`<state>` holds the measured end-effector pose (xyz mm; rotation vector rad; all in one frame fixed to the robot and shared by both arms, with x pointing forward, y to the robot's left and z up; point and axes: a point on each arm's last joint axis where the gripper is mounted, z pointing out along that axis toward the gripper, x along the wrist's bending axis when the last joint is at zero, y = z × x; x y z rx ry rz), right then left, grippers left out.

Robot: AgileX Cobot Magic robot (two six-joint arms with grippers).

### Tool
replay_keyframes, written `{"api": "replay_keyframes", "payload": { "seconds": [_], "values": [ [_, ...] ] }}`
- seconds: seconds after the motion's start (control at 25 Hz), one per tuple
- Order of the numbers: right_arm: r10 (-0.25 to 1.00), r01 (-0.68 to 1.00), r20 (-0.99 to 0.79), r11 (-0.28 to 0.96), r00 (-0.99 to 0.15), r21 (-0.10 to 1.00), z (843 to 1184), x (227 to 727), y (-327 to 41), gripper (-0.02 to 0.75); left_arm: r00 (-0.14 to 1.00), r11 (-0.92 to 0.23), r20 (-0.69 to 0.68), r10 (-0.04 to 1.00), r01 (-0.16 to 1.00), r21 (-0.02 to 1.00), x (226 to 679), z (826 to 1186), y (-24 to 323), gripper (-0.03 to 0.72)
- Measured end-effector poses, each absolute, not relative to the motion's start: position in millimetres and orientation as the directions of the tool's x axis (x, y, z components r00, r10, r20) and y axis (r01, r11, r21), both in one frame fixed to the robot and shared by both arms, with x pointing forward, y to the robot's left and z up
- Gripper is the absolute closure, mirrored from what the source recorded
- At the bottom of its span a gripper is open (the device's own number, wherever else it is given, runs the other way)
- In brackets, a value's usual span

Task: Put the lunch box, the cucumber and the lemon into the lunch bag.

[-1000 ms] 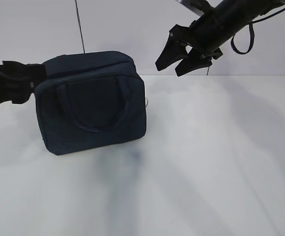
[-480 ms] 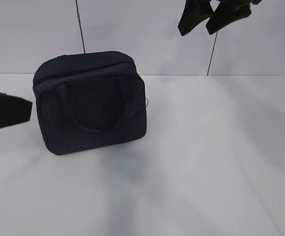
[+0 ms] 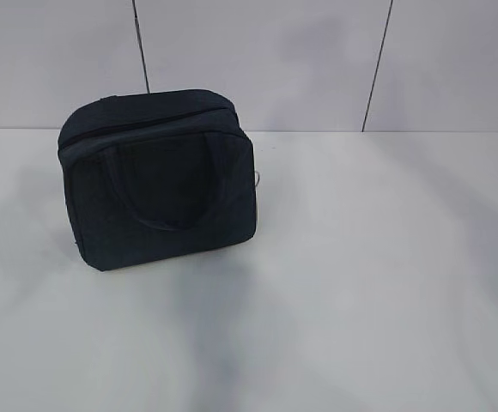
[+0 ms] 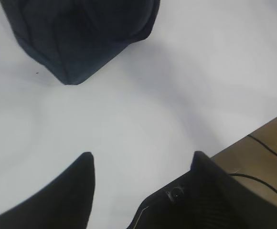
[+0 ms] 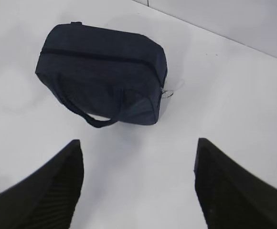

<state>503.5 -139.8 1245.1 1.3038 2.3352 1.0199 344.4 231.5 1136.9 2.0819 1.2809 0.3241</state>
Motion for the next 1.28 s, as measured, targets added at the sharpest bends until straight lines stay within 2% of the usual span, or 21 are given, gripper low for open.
{"api": "replay_keyframes", "payload": {
  "seconds": [0.12,0.4,0.8,1.08,1.28],
  "values": [
    [0.827,0.629,0.094,0.342,-0.554,0.698,1248.0,470.0,-156.7,0.176,0.483,-0.300,-0.103,0.870,0.683,0.666,320.8,1143.2,247.6,0.246],
    [0.830,0.635,0.090,0.346,-0.550,0.691,1226.7,384.4,-205.0,0.176,0.500,-0.262,-0.111,0.859,0.616,0.743,270.7,1151.9,275.0,0.246],
    [0.838,0.533,0.022,0.326,-0.546,0.781,1172.3,270.3,-273.7,0.176,0.530,-0.184,-0.125,0.839,0.492,0.851,227.8,1155.4,297.1,0.246],
    [0.855,0.487,-0.030,0.324,-0.518,0.811,1122.7,235.1,-299.2,0.176,0.503,-0.228,-0.099,0.858,0.547,0.806,232.8,1118.0,297.9,0.246],
    [0.857,0.541,-0.038,0.358,-0.514,0.761,1080.7,239.6,-297.9,0.176,0.491,-0.266,-0.091,0.866,0.608,0.749,241.2,1092.4,294.1,0.246]
  ]
}}
